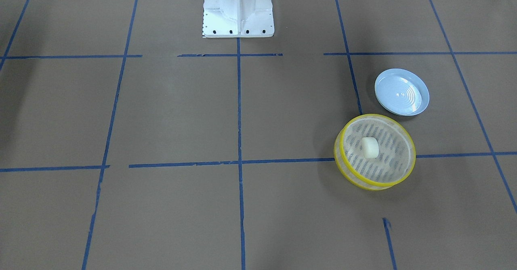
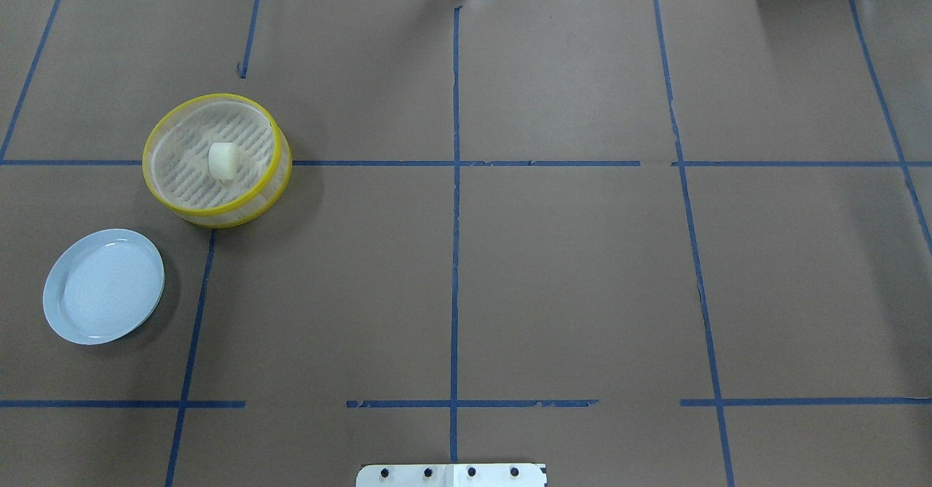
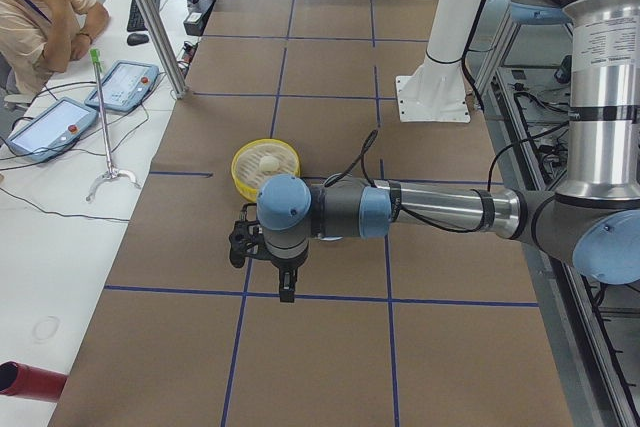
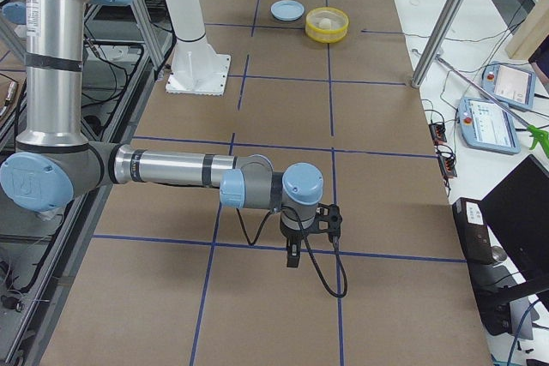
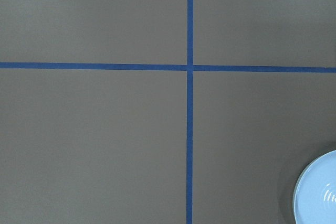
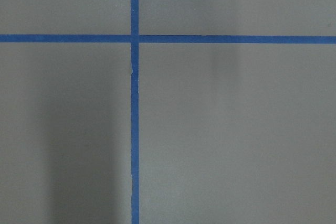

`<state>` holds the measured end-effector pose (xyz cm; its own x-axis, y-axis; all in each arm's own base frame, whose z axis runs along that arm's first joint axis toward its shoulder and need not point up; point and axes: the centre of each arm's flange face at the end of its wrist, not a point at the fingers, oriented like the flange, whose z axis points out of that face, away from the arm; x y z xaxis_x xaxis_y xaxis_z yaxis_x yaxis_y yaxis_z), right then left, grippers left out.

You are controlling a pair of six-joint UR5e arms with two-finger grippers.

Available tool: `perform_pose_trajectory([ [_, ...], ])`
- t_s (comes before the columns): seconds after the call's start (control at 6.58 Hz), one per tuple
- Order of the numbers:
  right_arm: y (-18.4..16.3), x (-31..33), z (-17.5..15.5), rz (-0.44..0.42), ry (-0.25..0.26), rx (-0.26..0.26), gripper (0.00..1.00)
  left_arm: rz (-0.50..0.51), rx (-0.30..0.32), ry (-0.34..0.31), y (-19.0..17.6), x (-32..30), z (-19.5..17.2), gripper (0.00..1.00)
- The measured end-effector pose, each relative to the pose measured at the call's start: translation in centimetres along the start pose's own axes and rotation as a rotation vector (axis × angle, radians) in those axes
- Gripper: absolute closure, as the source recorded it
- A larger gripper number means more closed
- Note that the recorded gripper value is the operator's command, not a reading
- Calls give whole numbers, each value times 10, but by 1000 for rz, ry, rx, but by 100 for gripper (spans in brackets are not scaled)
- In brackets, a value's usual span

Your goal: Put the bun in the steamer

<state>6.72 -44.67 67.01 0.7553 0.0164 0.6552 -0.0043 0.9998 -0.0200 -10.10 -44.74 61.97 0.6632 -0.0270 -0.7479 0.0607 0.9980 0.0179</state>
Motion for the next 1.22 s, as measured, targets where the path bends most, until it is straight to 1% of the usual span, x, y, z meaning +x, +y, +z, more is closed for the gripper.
perform_pose_trajectory([
  [0.46,0,0,0,0,0,0,0,-11,-6,-1,0,-4,4,0],
  [1.22,0,0,0,0,0,0,0,10,-8,-3,-7,2,7,0],
])
